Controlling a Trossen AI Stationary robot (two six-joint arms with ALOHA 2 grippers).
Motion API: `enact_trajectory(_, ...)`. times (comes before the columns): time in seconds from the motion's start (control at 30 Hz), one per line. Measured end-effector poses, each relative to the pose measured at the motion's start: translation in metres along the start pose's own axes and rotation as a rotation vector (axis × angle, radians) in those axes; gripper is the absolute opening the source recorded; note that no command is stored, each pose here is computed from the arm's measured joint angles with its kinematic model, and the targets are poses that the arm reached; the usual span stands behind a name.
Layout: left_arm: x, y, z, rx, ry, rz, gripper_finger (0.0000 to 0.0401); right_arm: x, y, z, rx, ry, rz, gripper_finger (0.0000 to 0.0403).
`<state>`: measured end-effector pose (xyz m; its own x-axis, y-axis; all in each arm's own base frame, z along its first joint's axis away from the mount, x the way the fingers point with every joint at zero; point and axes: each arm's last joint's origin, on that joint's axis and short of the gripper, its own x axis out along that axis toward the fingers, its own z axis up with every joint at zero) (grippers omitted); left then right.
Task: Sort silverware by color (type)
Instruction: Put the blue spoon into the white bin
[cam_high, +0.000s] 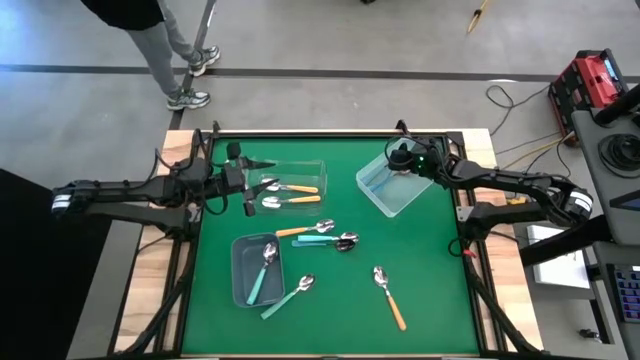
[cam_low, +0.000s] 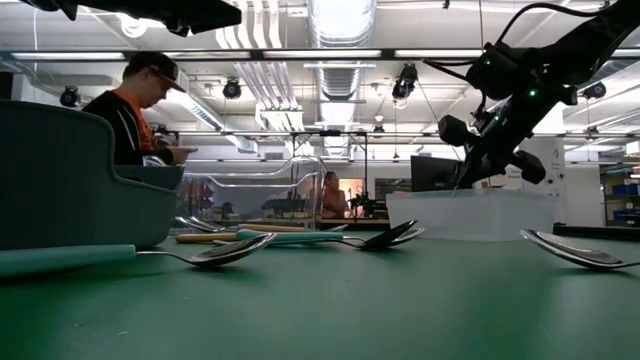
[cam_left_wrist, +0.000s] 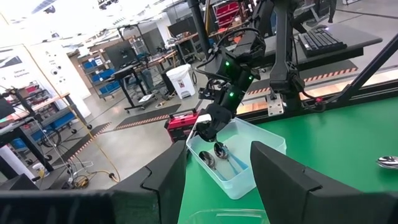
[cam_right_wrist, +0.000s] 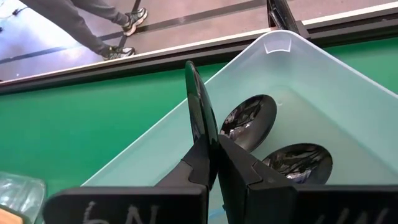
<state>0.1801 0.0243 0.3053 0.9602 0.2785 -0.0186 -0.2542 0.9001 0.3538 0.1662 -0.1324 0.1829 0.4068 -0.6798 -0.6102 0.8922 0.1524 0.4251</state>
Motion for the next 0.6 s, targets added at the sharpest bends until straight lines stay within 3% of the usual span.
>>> enact_trajectory(0.6, 0.0000, 0.0000, 0.0000, 0.000, 0.000, 0.001, 0.0162, 0.0001, -0.0010, -0.0010, 0.013, 0.010, -0.011, 0.0050)
